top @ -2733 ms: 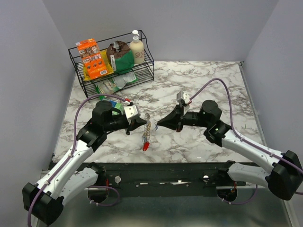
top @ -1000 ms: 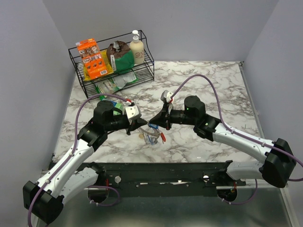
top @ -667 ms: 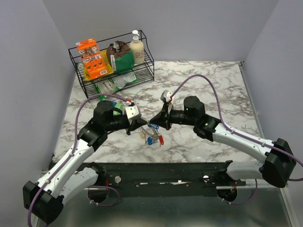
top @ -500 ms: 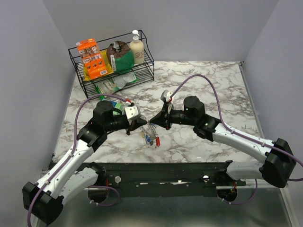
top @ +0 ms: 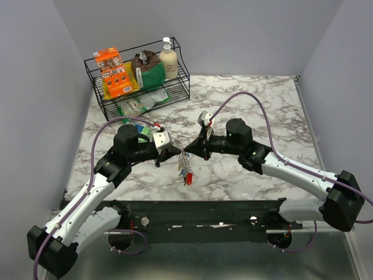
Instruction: Put the keys on the keyring
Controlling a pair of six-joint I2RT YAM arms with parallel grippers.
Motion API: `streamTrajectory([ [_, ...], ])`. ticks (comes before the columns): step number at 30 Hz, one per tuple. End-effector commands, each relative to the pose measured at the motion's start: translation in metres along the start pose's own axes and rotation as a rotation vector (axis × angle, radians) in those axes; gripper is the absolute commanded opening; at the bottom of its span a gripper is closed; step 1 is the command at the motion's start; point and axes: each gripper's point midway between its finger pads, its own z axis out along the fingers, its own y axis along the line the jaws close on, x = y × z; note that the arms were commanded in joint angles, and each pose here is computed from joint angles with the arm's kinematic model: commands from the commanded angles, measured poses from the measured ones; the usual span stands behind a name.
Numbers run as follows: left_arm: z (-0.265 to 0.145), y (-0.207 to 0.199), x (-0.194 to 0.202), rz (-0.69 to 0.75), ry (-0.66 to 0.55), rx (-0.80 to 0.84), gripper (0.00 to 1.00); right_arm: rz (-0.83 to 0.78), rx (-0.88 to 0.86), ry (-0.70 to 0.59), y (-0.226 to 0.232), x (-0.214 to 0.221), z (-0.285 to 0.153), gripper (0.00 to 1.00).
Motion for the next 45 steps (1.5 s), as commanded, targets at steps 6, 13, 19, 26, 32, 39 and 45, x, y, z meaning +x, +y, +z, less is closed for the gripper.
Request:
streamTrajectory([
  [6,-0.002,-0.019,-0.025,0.064,-0.108,0.087,0.0,-0.027,-0.018,-0.005,0.003,-0.001,-0.002,0.01],
  [13,-0.003,-0.023,-0.034,0.07,-0.157,0.101,0.0,-0.032,-0.023,0.001,0.005,0.002,-0.005,0.0],
  [19,-0.003,-0.023,-0.041,0.078,-0.182,0.097,0.0,-0.034,-0.019,-0.001,0.006,0.003,-0.009,0.01],
  [26,-0.002,-0.025,-0.044,0.081,-0.184,0.09,0.0,-0.035,-0.008,-0.003,0.005,0.004,-0.012,0.13],
  [32,-0.002,-0.025,-0.043,0.082,-0.171,0.084,0.0,-0.061,0.02,-0.034,0.006,-0.002,-0.023,0.48],
  [39,-0.003,-0.026,-0.044,0.093,-0.161,0.084,0.0,-0.123,0.074,-0.113,0.007,-0.019,-0.047,0.78],
  [45,-0.004,-0.031,-0.048,0.117,-0.171,0.117,0.0,-0.182,0.055,-0.178,0.015,-0.029,-0.062,0.85],
])
